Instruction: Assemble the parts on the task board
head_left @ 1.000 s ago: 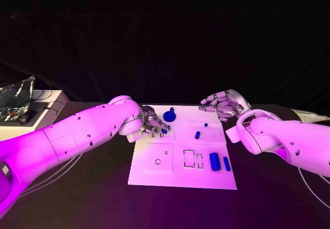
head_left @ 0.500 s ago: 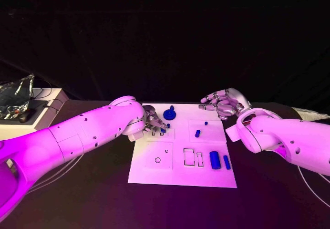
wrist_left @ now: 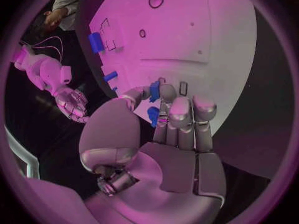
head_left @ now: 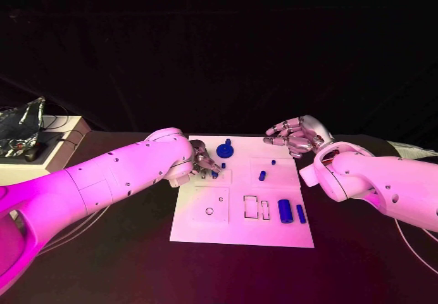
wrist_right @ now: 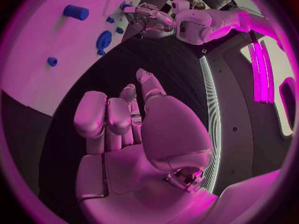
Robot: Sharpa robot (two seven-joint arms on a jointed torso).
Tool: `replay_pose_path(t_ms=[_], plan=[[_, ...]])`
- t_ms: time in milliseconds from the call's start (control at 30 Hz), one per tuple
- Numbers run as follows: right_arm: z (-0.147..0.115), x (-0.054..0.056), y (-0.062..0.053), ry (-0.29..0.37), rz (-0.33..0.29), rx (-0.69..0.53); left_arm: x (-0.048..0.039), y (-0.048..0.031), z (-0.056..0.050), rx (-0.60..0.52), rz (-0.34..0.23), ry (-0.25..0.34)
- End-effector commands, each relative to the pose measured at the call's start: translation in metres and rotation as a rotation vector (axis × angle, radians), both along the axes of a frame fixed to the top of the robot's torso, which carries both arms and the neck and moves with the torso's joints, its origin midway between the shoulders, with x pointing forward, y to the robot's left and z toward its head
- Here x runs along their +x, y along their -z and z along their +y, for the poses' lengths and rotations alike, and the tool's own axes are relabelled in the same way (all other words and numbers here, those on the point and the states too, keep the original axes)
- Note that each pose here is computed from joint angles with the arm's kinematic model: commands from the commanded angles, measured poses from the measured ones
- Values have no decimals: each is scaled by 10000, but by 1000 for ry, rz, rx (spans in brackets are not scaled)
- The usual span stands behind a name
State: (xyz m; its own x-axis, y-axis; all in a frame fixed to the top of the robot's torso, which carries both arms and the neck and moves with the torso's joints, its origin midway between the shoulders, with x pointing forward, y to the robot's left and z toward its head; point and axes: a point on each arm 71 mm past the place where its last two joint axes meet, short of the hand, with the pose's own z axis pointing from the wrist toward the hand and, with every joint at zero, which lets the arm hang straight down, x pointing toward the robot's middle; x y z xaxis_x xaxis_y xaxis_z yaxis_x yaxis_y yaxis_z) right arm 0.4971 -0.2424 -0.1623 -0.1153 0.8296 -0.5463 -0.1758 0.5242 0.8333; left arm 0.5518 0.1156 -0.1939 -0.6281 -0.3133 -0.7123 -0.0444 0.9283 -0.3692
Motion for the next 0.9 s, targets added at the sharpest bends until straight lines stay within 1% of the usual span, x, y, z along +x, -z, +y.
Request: replay_pose_path(t_ms=[33,367,900], plan=[[16,-7,-3,-15,-5,0,-9,13,-19,14,3,15],[11,-10,-2,-14,-3,0,-21,37,3,20,11,21],[5,-8,-1,-13,-1,-1,-19,45,34,29,8,29]])
